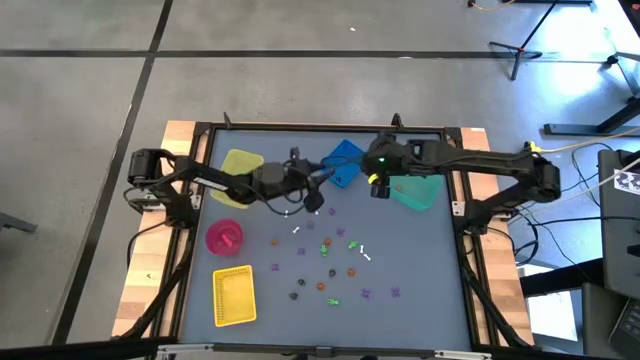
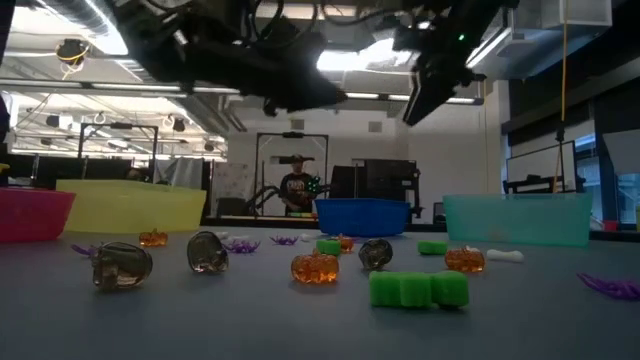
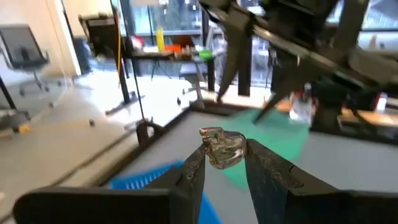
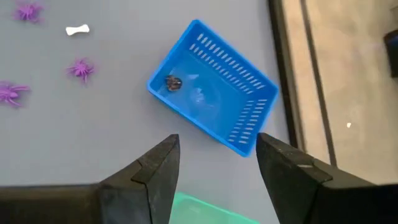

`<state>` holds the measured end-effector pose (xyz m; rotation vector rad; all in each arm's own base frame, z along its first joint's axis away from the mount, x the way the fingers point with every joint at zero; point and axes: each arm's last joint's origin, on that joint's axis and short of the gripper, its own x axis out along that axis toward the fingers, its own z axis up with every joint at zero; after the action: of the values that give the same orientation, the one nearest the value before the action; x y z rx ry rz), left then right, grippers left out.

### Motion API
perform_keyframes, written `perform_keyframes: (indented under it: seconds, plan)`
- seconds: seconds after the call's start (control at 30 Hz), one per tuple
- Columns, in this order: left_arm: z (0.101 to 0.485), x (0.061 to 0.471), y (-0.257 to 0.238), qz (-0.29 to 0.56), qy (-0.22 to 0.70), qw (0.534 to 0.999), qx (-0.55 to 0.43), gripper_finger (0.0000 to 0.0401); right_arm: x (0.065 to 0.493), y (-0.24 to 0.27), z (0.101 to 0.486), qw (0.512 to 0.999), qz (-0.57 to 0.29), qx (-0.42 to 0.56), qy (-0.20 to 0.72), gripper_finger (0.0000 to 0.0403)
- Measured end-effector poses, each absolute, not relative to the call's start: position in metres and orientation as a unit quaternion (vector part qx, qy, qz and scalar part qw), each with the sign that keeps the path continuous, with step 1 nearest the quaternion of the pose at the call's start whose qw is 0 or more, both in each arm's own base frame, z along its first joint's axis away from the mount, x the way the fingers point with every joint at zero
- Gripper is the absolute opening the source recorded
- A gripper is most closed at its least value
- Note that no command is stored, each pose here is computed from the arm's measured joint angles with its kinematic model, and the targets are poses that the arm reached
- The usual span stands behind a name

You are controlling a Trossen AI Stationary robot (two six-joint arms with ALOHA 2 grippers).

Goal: Sort Halloween decoration
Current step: Put the black skull toy into the blue basket

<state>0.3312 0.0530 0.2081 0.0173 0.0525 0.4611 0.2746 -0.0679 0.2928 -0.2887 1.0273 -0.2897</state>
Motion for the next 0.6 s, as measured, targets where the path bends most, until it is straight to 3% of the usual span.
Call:
perform_keyframes:
  seconds: [0.3,0.6]
  plan:
    - [0.223,0.359,0.096,0.272,0.007,0.961,0.040,0.0090,0.242,-0.061,0.327,0.874,-0.154,-0.140,0.438,0.0211]
    - [0.180,0.394,0.127,0.273,0.052,0.960,0.038,0.0090,0.234,-0.058,0.336,0.888,-0.134,-0.131,0.419,0.0211]
